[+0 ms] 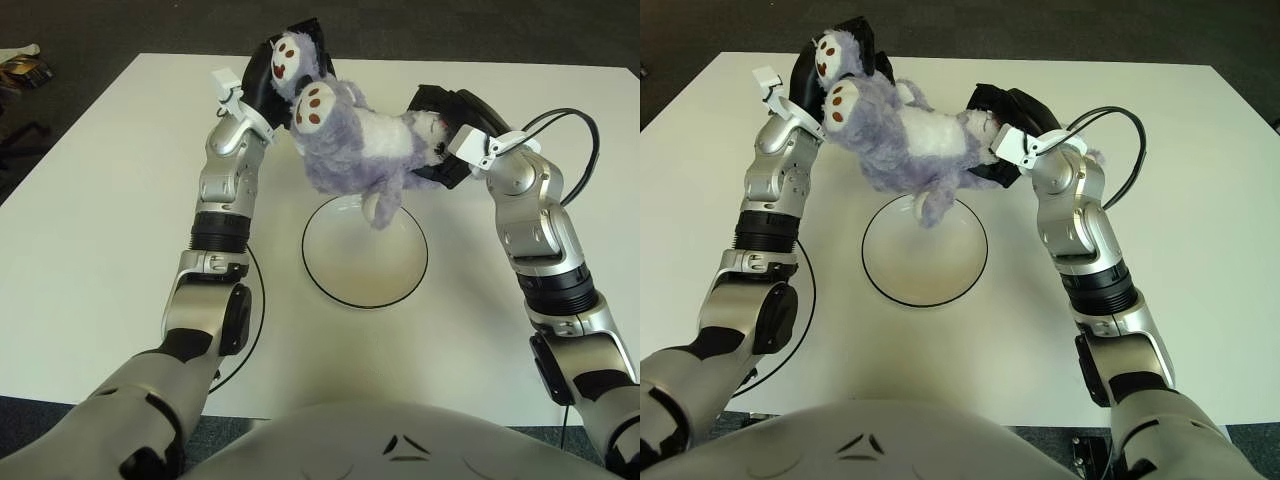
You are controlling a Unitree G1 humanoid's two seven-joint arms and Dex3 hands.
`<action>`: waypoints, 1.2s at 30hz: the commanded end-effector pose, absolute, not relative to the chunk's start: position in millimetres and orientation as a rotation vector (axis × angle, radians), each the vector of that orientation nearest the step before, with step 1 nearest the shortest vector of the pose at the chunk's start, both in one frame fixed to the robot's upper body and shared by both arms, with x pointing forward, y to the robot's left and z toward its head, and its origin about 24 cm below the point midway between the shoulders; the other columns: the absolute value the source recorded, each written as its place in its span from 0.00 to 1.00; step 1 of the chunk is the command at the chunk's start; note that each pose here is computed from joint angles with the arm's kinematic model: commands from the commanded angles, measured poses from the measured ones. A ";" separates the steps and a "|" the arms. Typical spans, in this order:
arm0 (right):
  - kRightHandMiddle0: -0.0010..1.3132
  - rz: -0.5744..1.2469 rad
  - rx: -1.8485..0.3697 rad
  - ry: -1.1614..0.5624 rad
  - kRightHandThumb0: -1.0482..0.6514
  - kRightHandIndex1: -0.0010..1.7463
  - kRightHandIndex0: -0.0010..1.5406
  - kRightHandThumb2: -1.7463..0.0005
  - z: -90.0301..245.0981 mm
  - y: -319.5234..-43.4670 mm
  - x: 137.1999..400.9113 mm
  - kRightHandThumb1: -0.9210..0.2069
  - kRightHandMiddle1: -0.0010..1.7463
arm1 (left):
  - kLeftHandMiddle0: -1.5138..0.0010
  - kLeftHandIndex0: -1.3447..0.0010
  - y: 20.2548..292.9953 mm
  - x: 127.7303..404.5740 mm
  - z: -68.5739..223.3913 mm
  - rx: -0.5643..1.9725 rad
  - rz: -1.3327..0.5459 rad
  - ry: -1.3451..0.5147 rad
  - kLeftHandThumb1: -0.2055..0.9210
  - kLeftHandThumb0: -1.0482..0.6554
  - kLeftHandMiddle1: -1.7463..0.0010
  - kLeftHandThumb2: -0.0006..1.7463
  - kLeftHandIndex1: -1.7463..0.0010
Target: Put the doll into the plate.
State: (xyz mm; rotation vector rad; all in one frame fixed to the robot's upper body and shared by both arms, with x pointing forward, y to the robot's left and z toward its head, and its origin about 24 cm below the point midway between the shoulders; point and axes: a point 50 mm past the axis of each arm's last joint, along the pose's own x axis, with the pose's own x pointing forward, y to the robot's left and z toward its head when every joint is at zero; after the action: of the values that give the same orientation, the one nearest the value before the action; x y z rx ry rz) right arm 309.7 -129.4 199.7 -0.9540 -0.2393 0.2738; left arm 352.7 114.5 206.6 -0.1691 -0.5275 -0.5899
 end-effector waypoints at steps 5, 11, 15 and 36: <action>0.83 0.301 -0.902 -0.294 0.96 1.00 0.52 0.08 210.7 -121.7 304.9 0.74 1.00 | 0.49 0.25 127.4 339.6 192.2 -0.194 -0.576 -0.475 0.29 0.94 0.00 0.89 0.00; 0.84 0.312 -0.901 -0.318 0.96 1.00 0.52 0.08 207.1 -121.2 304.1 0.75 1.00 | 0.51 0.28 131.0 334.8 187.9 -0.232 -0.563 -0.419 0.31 0.93 0.00 0.87 0.00; 0.84 0.331 -0.892 -0.337 0.96 1.00 0.53 0.08 203.7 -121.2 303.0 0.75 1.00 | 0.52 0.30 132.5 332.7 187.1 -0.291 -0.575 -0.390 0.34 0.92 0.00 0.85 0.00; 0.86 0.355 -0.878 -0.380 0.96 1.00 0.53 0.08 196.4 -124.9 300.3 0.75 1.00 | 0.54 0.34 132.8 322.8 186.5 -0.294 -0.570 -0.316 0.36 0.92 0.00 0.84 0.00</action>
State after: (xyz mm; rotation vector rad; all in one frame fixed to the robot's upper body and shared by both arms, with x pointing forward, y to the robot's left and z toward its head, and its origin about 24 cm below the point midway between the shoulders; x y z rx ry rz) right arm 301.5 -122.3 192.4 -0.8907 -0.3441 0.3690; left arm 324.5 131.1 192.4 -0.3056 -0.3512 -0.5895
